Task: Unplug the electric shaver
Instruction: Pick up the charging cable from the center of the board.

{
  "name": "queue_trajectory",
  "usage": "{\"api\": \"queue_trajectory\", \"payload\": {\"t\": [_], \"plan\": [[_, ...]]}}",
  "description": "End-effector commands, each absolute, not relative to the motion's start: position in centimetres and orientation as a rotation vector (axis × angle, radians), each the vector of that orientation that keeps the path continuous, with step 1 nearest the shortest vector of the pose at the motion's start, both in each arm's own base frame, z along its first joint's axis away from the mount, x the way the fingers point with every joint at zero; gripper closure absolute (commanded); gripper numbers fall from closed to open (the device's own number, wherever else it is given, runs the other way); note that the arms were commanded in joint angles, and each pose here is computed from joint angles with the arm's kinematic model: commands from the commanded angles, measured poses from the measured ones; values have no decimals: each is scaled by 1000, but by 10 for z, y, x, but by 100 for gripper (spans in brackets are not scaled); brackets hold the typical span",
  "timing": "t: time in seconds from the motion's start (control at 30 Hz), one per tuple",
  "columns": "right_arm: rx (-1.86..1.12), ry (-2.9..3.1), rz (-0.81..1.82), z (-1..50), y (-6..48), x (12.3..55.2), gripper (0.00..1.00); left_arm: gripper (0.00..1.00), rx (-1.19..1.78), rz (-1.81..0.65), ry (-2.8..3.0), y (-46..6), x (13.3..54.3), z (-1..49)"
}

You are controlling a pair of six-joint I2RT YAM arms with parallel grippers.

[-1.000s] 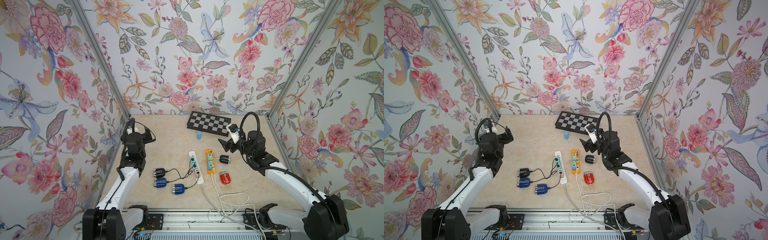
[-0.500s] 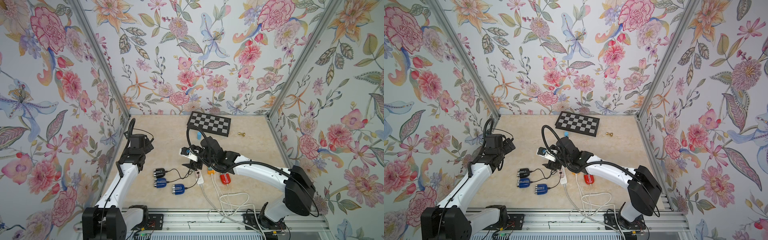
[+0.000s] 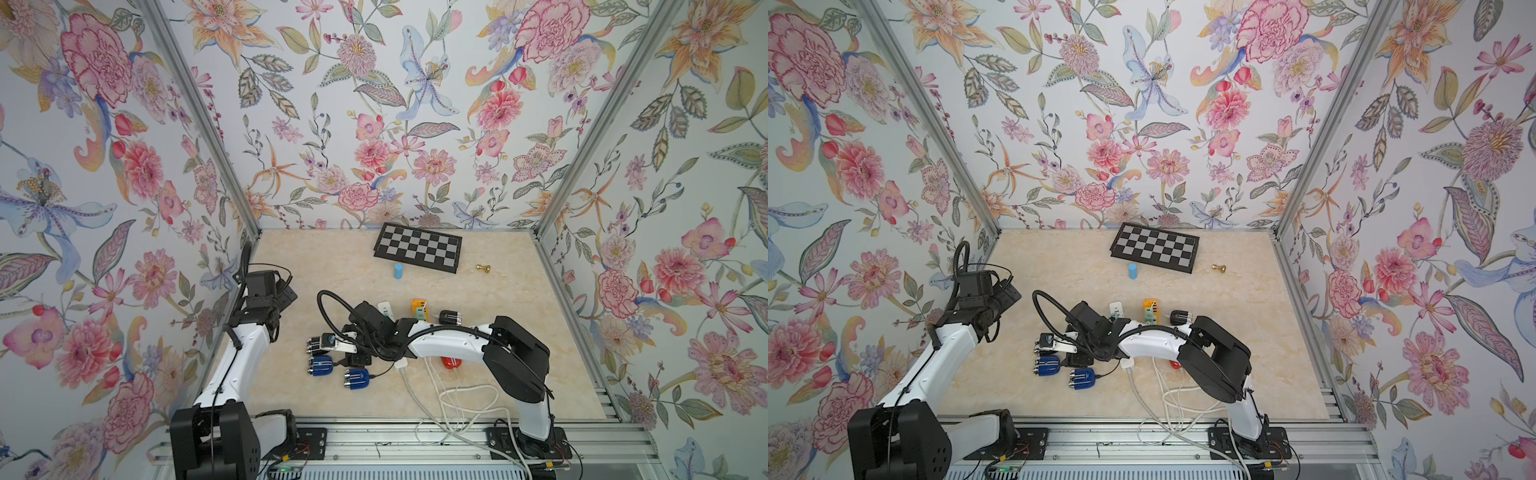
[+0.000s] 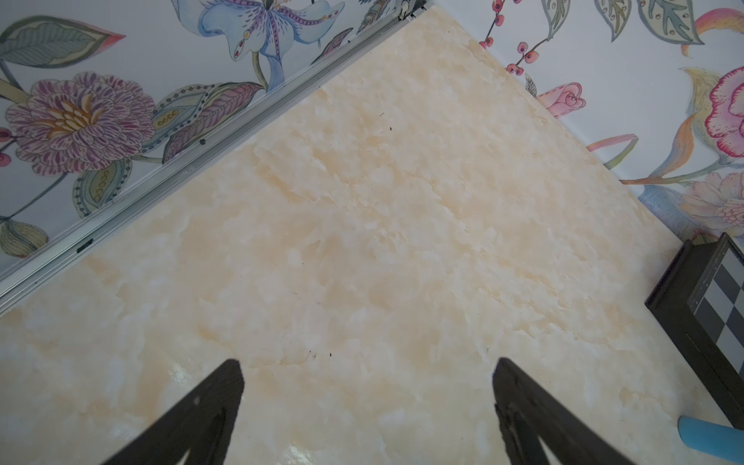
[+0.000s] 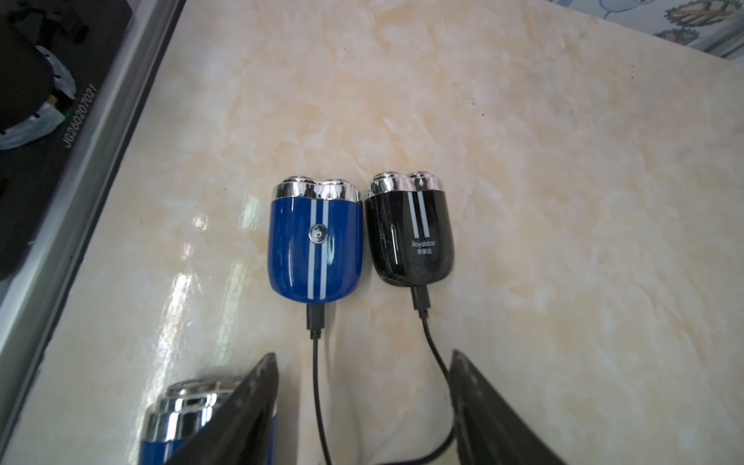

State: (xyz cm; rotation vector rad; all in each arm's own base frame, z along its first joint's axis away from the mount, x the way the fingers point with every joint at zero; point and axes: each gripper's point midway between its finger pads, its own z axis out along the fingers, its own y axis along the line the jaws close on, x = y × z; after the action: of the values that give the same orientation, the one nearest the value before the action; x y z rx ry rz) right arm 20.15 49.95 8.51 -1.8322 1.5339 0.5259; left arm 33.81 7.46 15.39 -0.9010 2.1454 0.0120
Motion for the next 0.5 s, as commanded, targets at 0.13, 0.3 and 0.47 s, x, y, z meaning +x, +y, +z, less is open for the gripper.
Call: {"api": "queue_trajectory", "payload": {"t": [0.13, 0.3, 0.47], "plan": [[-1825, 1557, 337, 67, 500, 233, 38, 1, -892, 21, 2178, 76, 336, 145], [-1828, 1562, 272, 59, 496, 248, 40, 1, -876, 21, 2174, 77, 340, 149], [-1820, 1586, 292, 55, 492, 254, 41, 1, -897, 28, 2152, 79, 338, 151]]}}
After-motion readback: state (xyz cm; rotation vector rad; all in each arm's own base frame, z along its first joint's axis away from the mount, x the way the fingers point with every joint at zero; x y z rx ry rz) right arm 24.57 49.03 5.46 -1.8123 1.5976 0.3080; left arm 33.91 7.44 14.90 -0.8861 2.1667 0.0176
